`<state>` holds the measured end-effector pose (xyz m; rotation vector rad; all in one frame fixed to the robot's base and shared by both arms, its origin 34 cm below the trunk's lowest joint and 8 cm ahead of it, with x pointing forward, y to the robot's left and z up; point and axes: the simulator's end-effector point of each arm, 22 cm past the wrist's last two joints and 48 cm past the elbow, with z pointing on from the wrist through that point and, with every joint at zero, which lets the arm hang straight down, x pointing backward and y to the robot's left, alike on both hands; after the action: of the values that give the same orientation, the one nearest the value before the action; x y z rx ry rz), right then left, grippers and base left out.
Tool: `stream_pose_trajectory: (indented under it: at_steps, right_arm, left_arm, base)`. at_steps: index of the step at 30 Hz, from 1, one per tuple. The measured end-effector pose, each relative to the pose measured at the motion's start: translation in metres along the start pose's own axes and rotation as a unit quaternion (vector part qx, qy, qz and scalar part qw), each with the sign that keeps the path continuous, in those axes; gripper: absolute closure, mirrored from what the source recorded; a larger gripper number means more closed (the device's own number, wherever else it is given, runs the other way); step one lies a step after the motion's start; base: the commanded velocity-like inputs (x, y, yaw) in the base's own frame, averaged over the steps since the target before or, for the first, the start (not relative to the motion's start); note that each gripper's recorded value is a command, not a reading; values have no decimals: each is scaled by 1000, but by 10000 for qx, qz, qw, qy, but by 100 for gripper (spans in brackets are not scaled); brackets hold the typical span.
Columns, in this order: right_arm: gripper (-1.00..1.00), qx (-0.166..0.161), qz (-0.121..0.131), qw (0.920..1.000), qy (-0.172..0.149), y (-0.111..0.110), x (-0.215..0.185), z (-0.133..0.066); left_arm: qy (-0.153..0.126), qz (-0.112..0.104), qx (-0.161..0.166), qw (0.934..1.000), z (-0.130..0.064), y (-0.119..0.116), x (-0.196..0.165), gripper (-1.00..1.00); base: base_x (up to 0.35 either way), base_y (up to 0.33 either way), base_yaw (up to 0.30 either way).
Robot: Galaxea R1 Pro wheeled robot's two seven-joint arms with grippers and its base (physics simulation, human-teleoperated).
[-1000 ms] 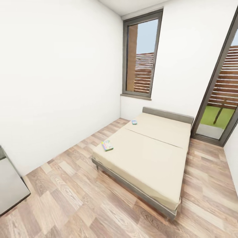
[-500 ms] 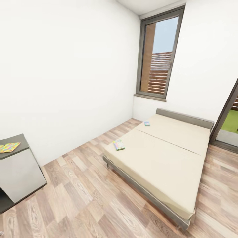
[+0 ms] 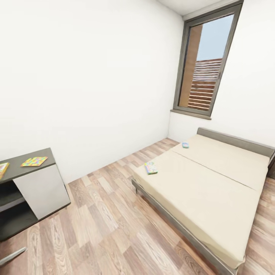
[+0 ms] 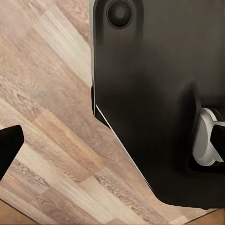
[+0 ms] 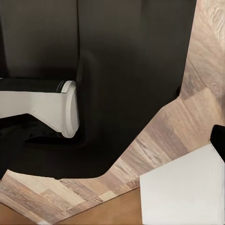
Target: Put all the toys in the child's room - the three board games (two on the bed and one on the table), the two jigsaw puzzles on the table, and the tennis ball on the table - inside the toy box on the table in the child's room.
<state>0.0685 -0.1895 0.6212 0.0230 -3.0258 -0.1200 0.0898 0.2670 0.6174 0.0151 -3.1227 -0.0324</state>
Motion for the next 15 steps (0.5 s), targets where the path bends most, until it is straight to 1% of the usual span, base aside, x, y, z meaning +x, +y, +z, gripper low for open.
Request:
stream_pose_trajectory:
  at_steps: [15]
  right_arm:
    - [-100, -1, 0, 10000, 0, 0, 0, 0]
  left_arm:
    - [0, 7, 1, 10000, 0, 0, 0, -100]
  base:
    - [0, 0, 272]
